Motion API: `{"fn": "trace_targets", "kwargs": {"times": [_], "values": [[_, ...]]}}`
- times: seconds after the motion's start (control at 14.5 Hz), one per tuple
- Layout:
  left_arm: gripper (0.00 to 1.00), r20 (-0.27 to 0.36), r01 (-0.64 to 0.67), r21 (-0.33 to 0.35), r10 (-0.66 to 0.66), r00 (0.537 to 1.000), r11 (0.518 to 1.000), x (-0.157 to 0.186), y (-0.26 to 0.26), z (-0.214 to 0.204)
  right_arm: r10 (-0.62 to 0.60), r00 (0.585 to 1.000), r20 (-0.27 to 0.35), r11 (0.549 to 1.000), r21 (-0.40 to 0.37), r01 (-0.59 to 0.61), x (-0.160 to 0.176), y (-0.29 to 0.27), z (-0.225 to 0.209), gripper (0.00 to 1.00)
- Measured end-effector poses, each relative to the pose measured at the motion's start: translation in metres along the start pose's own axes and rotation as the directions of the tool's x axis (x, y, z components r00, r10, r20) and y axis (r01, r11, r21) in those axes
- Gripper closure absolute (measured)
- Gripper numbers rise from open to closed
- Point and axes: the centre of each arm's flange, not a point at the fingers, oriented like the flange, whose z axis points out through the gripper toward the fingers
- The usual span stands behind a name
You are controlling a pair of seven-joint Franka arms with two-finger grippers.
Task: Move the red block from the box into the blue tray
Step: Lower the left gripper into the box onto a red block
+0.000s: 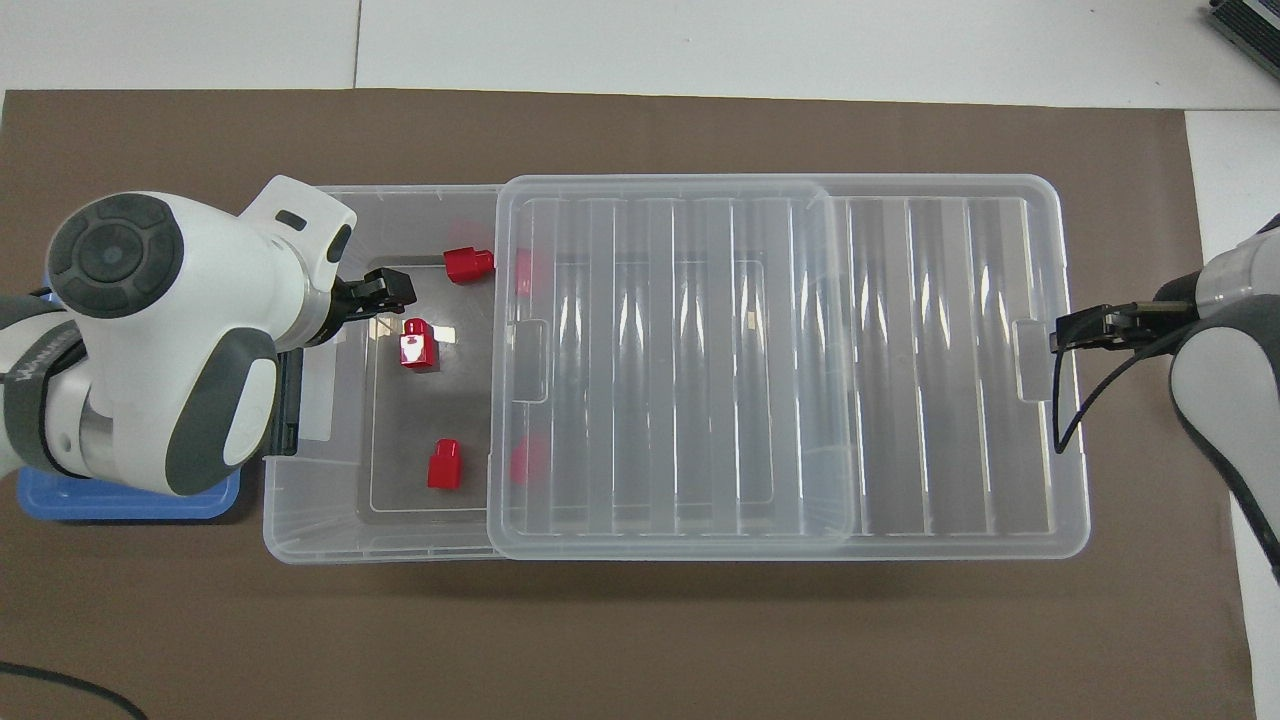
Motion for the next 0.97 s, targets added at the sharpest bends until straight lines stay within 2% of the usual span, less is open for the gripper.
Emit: {"fn": "trace_targets", "kwargs": {"times": [0.21, 0.55, 0.97], "values": [[0.0, -0.02, 0.041, -0.018, -0.042, 0.999, 0.999, -0.007, 0.006, 0.009, -0.019, 1.0, -0.001, 1.0, 0.0, 0.019, -0.001, 0.009, -0.001, 0.02], [0.0, -0.052, 0.021, -0.044, -0.024, 0.998, 0.999, -0.018, 0.016, 0.026, -0.024, 1.0, -0.014, 1.0, -0.001, 0.024, -0.001, 0.009, -0.007, 0.01], [0.0, -0.055, -0.071, -0.031, 0.069, 0.996, 0.997, -0.017, 0.019, 0.059, -0.026, 0.998, -0.06, 1.0, -0.007, 0.025, -0.003, -0.038, -0.041, 0.0]]}}
